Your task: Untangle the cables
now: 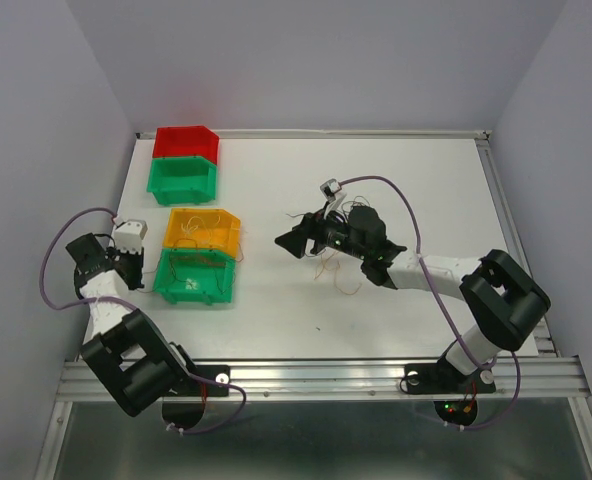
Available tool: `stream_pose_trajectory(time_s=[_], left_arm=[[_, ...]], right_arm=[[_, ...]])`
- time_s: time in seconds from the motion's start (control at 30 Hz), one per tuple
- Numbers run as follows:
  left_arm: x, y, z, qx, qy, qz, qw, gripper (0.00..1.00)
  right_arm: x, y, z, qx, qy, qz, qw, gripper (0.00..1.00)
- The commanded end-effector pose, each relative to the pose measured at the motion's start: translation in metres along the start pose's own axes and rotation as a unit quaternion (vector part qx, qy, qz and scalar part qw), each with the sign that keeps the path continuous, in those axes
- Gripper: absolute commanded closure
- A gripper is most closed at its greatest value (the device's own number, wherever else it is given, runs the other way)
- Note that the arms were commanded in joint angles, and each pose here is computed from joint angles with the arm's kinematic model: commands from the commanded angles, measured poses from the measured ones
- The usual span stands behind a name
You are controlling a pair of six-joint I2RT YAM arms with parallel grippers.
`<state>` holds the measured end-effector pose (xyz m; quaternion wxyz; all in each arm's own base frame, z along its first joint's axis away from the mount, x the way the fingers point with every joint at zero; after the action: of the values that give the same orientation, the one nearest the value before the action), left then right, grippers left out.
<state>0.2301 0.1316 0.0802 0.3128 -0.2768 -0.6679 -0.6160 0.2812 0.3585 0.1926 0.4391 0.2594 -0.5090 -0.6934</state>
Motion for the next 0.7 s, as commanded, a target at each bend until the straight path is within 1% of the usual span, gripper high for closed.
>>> stream_pose_trajectory(time_s=[0.0, 0.17, 0.27, 0.33, 0.5, 0.6, 0.67], left_arm=[[0.011, 0.022, -0.007, -0.026, -0.028, -0.031, 0.999, 1.0], [0.025, 0.038, -0.009, -0.053, -0.026, -0.053, 0.997, 1.0], [0.037, 0.048, -0.013, -0.078, -0.029, -0.067, 0.994, 1.0], [0.044, 0.056, -0.017, -0.107, -0.03, -0.079, 0.991, 1.0], [0.046, 0.058, -0.039, -0.178, -0.043, -0.079, 0.98, 1.0], [0.042, 0.059, -0.055, -0.211, -0.053, -0.075, 0.973, 1.0], [0.04, 0.06, -0.06, -0.221, -0.053, -0.07, 0.971, 1.0]], right_arm=[[0.006, 0.012, 0.009, 0.019, 0.011, -0.029, 0.999, 0.15], [0.006, 0.011, 0.008, 0.019, 0.008, -0.027, 0.999, 0.15], [0.005, 0.01, 0.008, 0.019, 0.01, -0.026, 0.999, 0.15], [0.003, 0.006, 0.007, 0.017, 0.01, -0.02, 1.0, 0.15], [-0.001, 0.002, 0.005, 0.014, 0.01, -0.013, 1.0, 0.16], [-0.001, 0.003, 0.005, 0.015, 0.01, -0.013, 1.0, 0.16], [0.0, 0.003, 0.005, 0.016, 0.009, -0.014, 1.0, 0.16]])
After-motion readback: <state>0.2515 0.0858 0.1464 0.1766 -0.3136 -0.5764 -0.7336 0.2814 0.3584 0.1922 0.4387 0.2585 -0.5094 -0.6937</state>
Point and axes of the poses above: each gripper's point midway between its finger pads, its own x axis back along the fingers, its own z axis along the line the jaws close on, y = z × x, the point moved 2 cm from there along x, back along the fingers, and after that the axes turned 13 degrees about x, right-handed, at the moved point
